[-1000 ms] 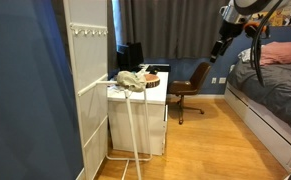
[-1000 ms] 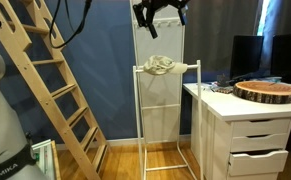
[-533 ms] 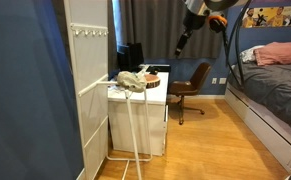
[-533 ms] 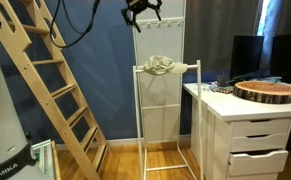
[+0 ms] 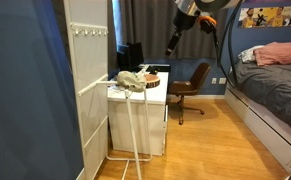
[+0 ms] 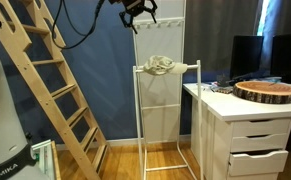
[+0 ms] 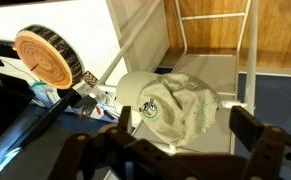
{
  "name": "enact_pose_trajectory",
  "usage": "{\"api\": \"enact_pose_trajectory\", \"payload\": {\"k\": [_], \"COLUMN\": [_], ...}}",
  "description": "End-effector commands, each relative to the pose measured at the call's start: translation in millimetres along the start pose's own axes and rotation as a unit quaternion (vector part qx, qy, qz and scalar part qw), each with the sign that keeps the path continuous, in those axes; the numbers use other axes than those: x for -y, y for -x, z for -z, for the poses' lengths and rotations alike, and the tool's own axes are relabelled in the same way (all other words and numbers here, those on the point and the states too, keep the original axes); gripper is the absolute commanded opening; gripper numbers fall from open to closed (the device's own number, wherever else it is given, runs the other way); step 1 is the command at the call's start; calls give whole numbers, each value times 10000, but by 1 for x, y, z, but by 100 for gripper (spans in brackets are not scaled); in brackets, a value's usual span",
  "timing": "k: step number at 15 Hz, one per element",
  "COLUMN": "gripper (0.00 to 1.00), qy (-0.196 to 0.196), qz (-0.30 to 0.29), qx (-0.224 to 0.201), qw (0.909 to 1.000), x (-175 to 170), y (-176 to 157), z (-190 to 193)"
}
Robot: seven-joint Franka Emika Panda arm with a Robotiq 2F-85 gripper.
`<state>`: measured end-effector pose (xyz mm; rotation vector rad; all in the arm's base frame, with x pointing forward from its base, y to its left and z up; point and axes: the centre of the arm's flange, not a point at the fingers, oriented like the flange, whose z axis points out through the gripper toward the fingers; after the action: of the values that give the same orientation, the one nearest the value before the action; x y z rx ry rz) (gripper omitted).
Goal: Hang the cap onto the rack
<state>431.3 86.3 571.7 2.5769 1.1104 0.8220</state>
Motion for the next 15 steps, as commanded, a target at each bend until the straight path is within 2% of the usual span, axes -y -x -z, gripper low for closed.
{"api": "enact_pose_trajectory", "payload": {"k": [1,4,8,11,12,15], "gripper": [100,100,100,100,100,100], "qy": [0,-97,-312,-172,-185,203], "qz": [0,148,510,469,419,221], "qx": [0,48,456,1111,1201,1674], "qw": [10000,9998,9972,9926,9917,9854], "x": [0,4,37,62,69,90], "y": [0,-14,-82,-128,-145,-186], "z": [0,-7,-25,-36,-37,-47]}}
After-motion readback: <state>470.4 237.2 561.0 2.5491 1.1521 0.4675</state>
